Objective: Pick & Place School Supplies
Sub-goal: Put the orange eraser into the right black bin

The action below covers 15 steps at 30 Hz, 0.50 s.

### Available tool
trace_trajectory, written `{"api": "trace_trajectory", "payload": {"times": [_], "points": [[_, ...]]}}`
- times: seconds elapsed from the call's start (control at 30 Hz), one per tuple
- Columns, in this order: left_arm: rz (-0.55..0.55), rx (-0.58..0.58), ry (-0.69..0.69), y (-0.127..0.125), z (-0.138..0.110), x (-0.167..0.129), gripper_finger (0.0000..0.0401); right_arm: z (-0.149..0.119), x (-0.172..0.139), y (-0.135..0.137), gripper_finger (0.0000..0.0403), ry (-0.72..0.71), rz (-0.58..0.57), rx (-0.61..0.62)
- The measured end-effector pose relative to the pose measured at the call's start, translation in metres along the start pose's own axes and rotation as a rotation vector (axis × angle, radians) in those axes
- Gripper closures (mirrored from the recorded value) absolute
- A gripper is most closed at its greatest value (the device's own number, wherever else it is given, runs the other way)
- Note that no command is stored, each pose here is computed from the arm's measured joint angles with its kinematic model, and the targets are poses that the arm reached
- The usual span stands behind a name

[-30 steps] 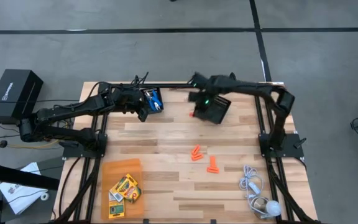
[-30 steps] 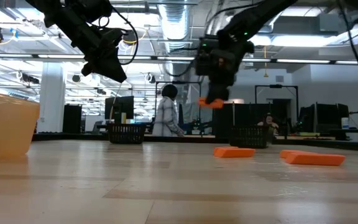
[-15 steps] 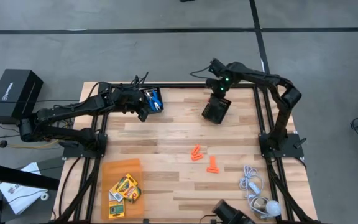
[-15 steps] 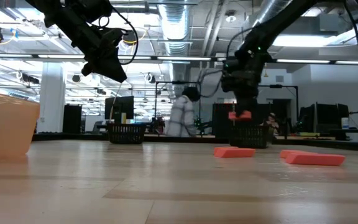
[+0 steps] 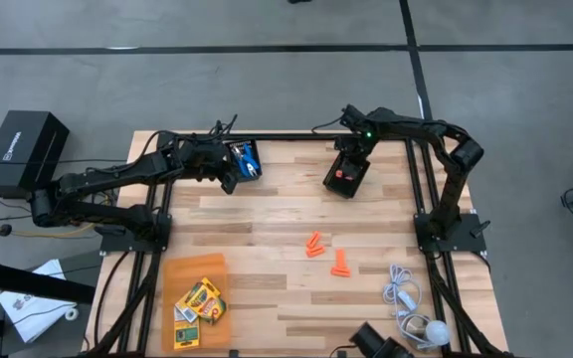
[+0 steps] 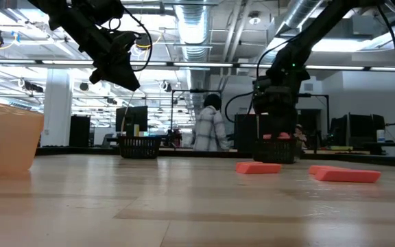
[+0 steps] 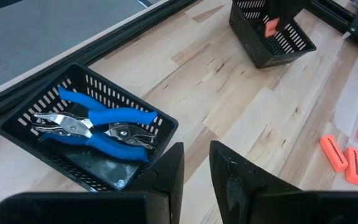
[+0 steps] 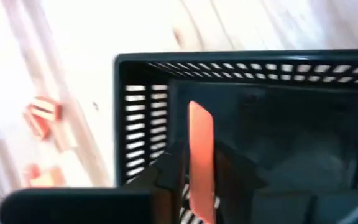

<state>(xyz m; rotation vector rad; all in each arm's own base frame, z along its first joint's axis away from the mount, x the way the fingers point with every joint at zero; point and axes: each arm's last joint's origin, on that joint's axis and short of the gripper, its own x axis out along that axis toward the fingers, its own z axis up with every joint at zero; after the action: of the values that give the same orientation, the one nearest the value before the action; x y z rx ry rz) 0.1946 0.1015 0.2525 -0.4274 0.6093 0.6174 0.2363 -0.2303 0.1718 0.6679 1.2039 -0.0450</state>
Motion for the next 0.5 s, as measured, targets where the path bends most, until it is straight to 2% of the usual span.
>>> {"api": "trace_trajectory", "payload": {"times": [0.3, 0.4, 0.5], "points": [[0.011, -0.032, -0.003, 0.0, 0.0, 0.0, 0.0329, -0.002, -0.001, 0.001, 0.0203, 0.009, 0.032, 0.011], [0.016, -0.041, -0.006, 0.001, 0.0, 0.0, 0.0329, -0.003, -0.012, 0.008, 0.0181, -0.041, 0.086, -0.002], [0.013, -0.042, -0.016, 0.0, 0.001, 0.0, 0.0329, -0.002, -0.033, 0.022, 0.0178, -0.144, 0.121, -0.051]]}}
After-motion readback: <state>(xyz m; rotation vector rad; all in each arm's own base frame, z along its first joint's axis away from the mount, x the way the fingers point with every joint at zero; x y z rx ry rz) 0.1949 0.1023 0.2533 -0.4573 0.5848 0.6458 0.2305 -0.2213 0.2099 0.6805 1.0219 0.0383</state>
